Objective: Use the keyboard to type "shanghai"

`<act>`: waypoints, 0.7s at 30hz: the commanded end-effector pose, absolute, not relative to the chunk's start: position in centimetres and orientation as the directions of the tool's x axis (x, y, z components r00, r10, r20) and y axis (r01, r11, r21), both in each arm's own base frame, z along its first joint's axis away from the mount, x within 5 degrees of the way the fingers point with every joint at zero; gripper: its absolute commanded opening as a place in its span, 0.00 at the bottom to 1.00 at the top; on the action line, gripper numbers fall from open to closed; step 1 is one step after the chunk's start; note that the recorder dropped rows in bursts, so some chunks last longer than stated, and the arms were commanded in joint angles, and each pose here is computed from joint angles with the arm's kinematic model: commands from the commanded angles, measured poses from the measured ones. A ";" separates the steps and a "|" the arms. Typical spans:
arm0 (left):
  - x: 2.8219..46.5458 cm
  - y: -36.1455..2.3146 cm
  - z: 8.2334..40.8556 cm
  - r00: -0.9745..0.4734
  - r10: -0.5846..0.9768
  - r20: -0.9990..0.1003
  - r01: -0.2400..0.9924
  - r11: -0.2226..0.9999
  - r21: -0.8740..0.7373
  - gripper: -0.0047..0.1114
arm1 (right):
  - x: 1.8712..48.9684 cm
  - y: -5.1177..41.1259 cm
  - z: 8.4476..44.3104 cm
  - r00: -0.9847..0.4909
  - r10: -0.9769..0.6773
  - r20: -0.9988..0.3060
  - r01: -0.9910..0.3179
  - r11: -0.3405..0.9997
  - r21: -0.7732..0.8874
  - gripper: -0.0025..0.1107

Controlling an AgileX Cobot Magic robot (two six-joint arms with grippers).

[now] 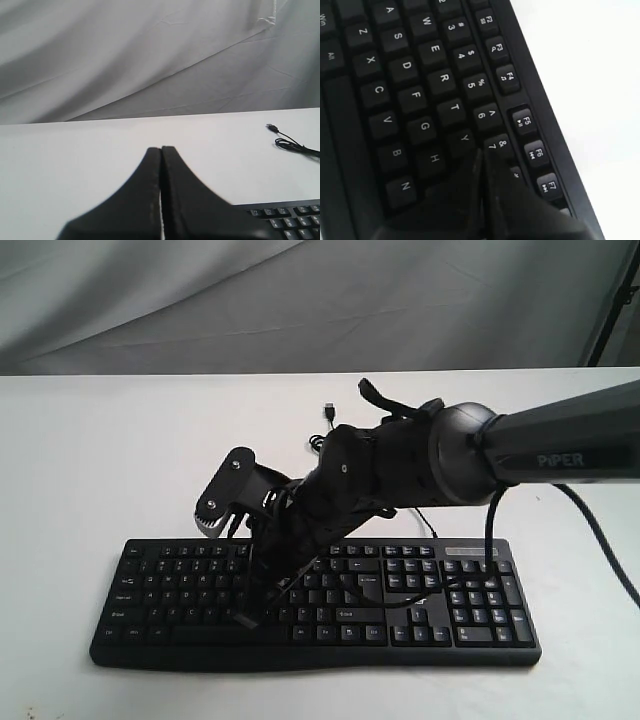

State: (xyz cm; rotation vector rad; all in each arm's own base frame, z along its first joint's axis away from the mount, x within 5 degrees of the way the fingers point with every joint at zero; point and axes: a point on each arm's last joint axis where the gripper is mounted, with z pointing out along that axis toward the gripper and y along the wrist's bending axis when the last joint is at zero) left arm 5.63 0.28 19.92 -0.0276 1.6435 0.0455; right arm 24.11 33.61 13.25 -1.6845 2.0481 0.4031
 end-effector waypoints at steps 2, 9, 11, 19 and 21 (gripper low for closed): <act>5.6 0.2 19.9 -0.066 0.008 -0.998 -0.039 0.999 0.010 0.04 | 24.5 33.0 13.6 -0.171 -0.832 -0.528 -0.970 0.237 -0.060 0.02; 5.6 0.2 19.9 -0.066 0.008 -0.998 -0.039 0.999 0.010 0.04 | 24.5 32.3 12.8 -0.189 -0.834 -0.518 -0.964 0.259 -0.065 0.02; 5.6 0.2 19.9 -0.066 0.008 -0.998 -0.039 0.999 0.010 0.04 | 24.4 32.3 12.9 -0.189 -0.834 -0.519 -0.964 0.259 -0.065 0.02; 5.6 0.2 19.9 -0.066 0.008 -0.998 -0.039 0.999 0.010 0.04 | 24.4 32.3 12.8 -0.190 -0.835 -0.517 -0.964 0.258 -0.063 0.02; 5.6 0.2 19.9 -0.066 0.008 -0.998 -0.039 0.999 0.010 0.04 | 24.4 32.2 12.7 -0.195 -0.837 -0.512 -0.964 0.258 -0.055 0.02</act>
